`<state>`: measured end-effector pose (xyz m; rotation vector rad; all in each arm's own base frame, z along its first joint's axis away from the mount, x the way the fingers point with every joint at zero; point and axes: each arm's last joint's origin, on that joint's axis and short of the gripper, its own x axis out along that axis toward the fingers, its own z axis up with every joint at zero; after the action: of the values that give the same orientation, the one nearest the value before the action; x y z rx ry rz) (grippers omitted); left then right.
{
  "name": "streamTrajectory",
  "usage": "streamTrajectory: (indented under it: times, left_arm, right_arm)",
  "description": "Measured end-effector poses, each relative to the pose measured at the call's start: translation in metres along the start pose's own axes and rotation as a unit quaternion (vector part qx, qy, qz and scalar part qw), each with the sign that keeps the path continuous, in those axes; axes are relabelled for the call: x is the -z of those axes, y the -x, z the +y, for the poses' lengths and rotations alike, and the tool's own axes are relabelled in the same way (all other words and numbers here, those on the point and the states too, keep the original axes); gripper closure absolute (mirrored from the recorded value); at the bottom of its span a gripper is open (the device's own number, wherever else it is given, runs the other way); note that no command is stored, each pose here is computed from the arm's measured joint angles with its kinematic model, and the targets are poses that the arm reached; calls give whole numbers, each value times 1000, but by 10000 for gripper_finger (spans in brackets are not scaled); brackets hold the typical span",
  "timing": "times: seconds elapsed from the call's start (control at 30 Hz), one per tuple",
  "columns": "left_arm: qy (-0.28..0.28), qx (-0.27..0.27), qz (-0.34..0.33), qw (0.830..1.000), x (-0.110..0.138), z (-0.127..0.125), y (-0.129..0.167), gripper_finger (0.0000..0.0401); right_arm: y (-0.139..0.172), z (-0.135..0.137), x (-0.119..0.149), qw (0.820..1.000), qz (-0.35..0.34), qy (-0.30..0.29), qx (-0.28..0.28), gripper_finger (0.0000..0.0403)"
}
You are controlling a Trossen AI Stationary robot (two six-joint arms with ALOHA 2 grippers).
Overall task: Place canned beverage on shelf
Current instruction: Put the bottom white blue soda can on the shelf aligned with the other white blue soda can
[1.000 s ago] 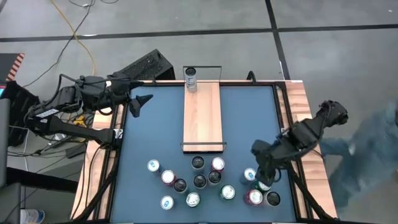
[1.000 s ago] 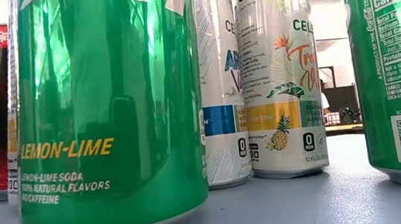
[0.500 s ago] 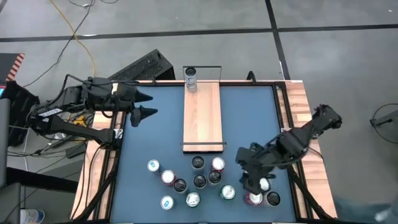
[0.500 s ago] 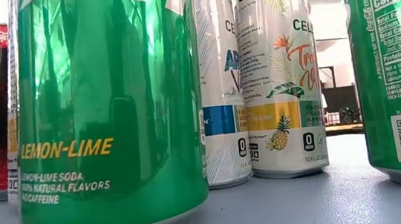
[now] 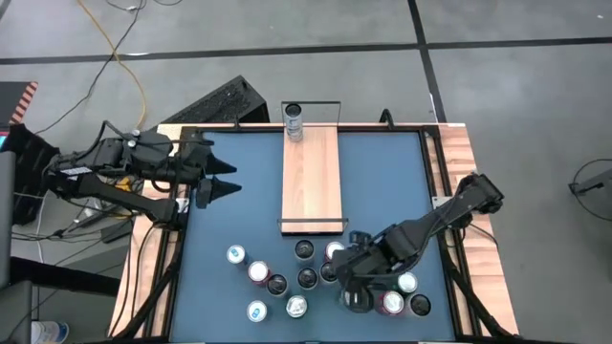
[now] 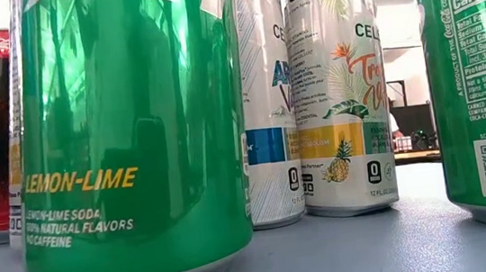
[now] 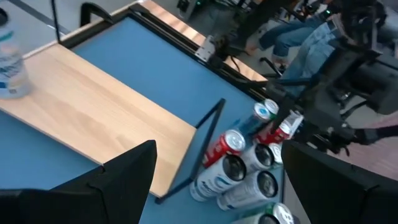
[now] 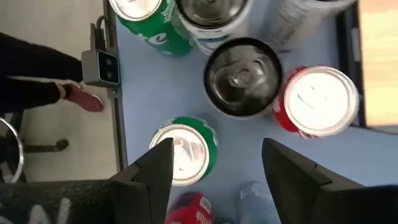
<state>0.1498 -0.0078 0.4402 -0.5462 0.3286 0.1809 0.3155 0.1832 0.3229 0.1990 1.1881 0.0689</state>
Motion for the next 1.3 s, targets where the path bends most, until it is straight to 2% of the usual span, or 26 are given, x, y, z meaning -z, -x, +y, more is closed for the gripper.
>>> streamTrajectory:
  times: [0.13, 0.23, 0.4, 0.63, 0.9, 1.0, 1.1, 1.3]
  left_arm:
    - [-7, 4, 0, 1000, 3, -5, 1, 69]
    - [0, 6, 1, 1000, 6, -8, 2, 69]
    - [3, 7, -2, 1000, 9, -14, 4, 69]
    - [10, 6, -5, 1000, 12, -18, 6, 69]
    - [8, 12, -1, 1000, 14, -20, 6, 69]
    - [5, 9, 4, 1000, 15, -19, 7, 69]
    - [2, 7, 6, 1000, 16, -19, 6, 69]
    - [-4, -11, 11, 1000, 21, -16, 2, 69]
  right_arm:
    - [-5, -4, -6, 1000, -6, 2, 0, 177]
    - [-5, -4, -17, 998, -52, 18, -11, 177]
    - [4, -4, -34, 988, -134, 75, -11, 177]
    - [3, -9, -50, 971, -183, 155, -8, 177]
    - [-16, -2, -55, 944, -189, 269, 7, 160]
    - [-21, -1, -61, 940, -204, 274, 6, 143]
    - [-24, -2, -60, 941, -193, 277, -1, 130]
    - [-27, 0, -59, 933, -185, 307, -17, 113]
